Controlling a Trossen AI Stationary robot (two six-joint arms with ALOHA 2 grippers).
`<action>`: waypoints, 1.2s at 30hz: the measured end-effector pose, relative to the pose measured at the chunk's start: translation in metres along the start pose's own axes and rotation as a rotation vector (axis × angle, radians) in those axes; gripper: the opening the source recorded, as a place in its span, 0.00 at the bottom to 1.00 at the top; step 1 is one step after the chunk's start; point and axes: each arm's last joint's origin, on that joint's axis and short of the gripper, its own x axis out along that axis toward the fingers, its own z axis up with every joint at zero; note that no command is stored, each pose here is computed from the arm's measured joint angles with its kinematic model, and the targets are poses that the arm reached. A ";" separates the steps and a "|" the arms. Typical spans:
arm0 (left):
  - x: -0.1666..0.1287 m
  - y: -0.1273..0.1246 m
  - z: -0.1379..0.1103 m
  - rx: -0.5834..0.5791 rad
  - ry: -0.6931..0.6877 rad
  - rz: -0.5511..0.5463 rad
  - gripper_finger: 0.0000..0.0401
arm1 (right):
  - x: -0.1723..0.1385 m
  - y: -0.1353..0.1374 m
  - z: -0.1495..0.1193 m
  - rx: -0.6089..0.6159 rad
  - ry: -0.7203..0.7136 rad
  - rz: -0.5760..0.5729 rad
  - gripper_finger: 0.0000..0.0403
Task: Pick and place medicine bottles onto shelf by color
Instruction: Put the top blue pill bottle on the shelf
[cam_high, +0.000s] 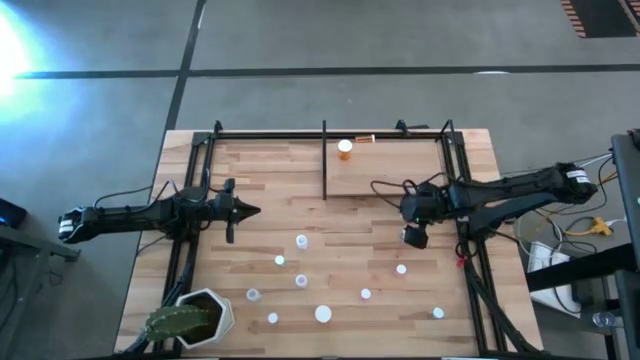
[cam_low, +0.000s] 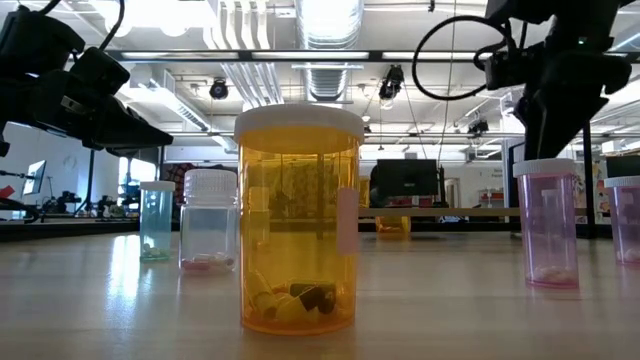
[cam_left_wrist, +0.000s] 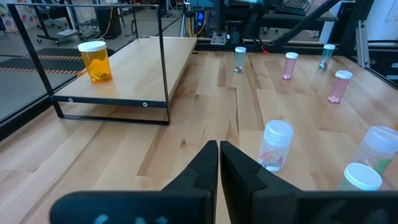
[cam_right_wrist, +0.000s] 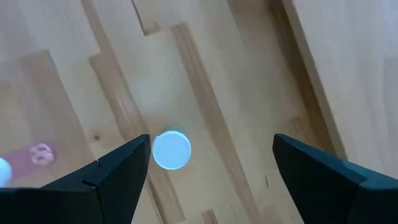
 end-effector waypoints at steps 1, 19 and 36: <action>0.000 0.000 0.000 0.000 0.000 0.000 0.00 | 0.003 0.002 0.000 -0.006 0.013 -0.004 0.81; 0.000 0.000 0.000 0.000 0.000 0.000 0.00 | 0.037 0.010 -0.002 -0.042 0.072 -0.026 0.81; 0.000 0.000 0.000 0.000 0.000 0.000 0.00 | 0.069 0.011 -0.010 -0.059 -0.128 -0.002 0.81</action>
